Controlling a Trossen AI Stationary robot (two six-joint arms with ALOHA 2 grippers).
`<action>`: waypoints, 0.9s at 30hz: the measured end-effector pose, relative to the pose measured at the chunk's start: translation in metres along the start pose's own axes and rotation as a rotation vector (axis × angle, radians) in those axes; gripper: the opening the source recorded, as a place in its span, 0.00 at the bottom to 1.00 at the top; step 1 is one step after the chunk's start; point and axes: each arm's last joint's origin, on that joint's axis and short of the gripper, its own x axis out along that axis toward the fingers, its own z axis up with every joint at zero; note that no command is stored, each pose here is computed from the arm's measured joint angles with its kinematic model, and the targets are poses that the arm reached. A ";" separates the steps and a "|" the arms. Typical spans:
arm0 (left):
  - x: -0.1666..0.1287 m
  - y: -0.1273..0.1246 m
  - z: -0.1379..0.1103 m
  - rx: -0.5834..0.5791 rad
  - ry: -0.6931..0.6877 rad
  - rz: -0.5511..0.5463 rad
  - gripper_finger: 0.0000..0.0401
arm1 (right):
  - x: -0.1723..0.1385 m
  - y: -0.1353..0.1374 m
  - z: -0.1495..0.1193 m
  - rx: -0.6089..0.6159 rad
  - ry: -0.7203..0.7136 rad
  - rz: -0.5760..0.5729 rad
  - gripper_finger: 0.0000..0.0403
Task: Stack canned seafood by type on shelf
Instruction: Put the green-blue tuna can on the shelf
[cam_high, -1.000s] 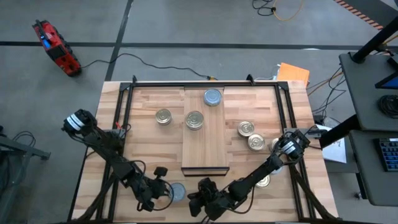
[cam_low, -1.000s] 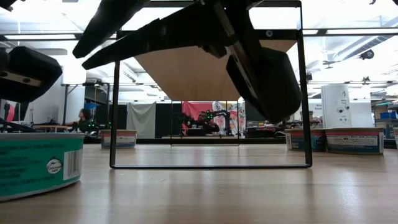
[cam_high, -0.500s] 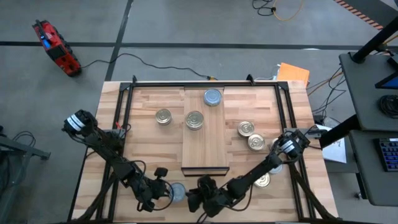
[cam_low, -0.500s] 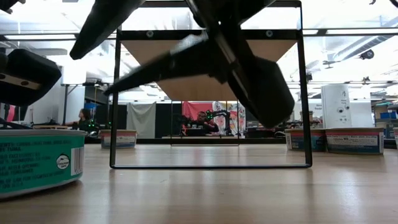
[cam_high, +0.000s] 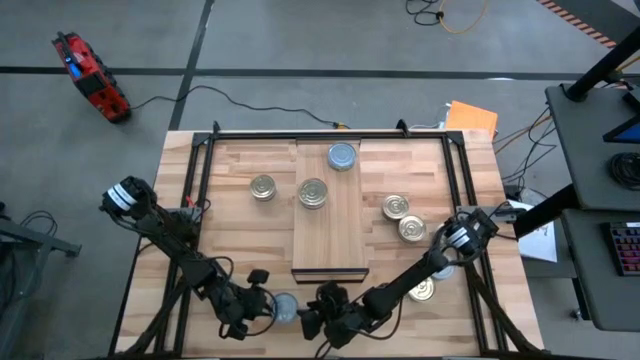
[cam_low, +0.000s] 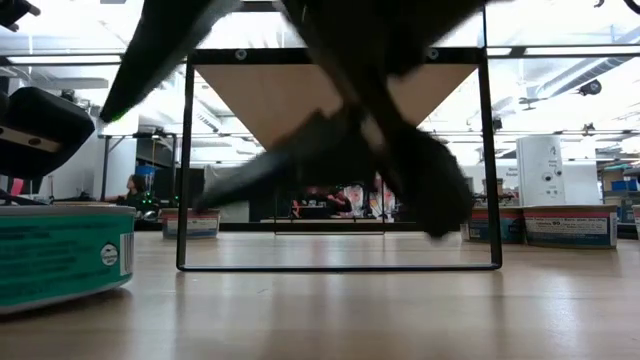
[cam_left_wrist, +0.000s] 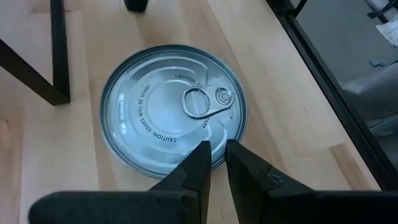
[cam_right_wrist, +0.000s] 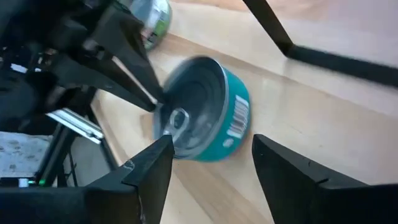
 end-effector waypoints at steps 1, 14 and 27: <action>0.000 0.000 0.000 0.000 0.000 -0.001 0.09 | 0.002 -0.002 -0.003 0.002 0.002 0.001 0.53; -0.001 -0.002 -0.002 -0.002 0.007 -0.009 0.09 | 0.014 -0.011 -0.013 0.033 -0.009 0.010 0.56; 0.000 -0.001 -0.004 -0.001 0.016 -0.007 0.09 | 0.017 -0.002 -0.009 0.077 -0.021 0.109 0.69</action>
